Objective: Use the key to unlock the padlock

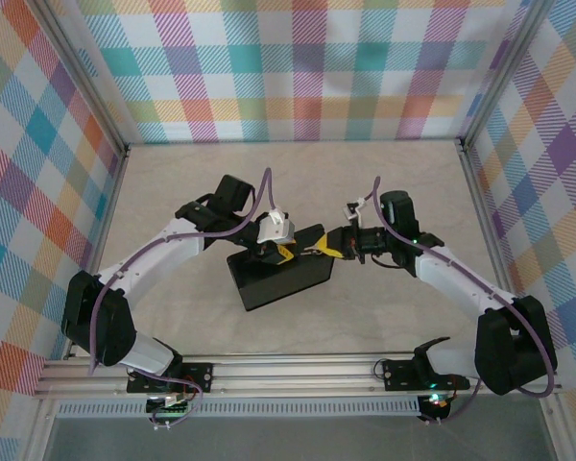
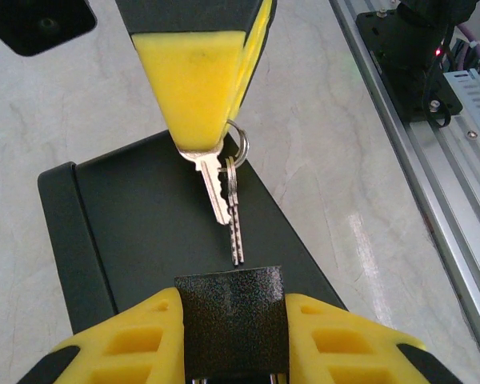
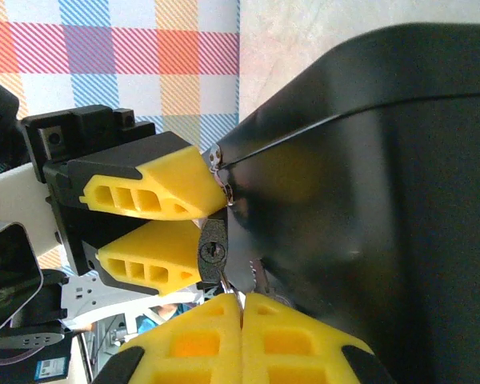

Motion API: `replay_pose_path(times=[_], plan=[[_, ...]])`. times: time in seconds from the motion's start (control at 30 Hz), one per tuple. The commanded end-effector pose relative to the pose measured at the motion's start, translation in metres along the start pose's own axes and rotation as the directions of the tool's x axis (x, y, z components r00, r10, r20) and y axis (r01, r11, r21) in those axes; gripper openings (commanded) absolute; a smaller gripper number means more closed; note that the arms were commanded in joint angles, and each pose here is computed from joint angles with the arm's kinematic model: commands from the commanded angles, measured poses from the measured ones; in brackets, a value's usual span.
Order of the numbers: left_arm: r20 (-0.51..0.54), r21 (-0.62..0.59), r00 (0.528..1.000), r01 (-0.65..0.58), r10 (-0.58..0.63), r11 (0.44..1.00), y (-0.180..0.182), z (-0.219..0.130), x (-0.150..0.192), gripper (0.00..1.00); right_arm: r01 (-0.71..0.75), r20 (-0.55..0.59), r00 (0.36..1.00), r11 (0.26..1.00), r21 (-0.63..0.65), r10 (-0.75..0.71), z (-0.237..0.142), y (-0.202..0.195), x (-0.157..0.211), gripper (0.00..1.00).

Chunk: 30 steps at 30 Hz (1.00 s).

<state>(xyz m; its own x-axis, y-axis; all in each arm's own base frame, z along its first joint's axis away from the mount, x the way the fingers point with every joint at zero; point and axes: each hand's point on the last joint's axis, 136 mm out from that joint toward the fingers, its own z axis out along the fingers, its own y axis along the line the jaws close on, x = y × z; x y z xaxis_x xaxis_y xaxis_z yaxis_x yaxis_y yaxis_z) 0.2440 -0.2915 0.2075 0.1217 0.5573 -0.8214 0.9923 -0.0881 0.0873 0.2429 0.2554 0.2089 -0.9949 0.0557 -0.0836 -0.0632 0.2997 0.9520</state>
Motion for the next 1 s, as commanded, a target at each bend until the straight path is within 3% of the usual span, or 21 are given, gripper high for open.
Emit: replay_pose_path(times=[0.0,0.97], plan=[[0.018,0.047,1.0,0.004,-0.005,0.999,-0.008,0.002,-0.003,0.17,0.019,-0.03,0.999,0.999,-0.042,-0.021,0.0,0.01,0.009,0.04],[0.034,0.027,0.999,-0.009,0.008,1.0,-0.005,0.001,-0.007,0.16,0.054,-0.048,0.997,0.998,-0.039,-0.056,0.017,0.02,-0.001,0.03]])
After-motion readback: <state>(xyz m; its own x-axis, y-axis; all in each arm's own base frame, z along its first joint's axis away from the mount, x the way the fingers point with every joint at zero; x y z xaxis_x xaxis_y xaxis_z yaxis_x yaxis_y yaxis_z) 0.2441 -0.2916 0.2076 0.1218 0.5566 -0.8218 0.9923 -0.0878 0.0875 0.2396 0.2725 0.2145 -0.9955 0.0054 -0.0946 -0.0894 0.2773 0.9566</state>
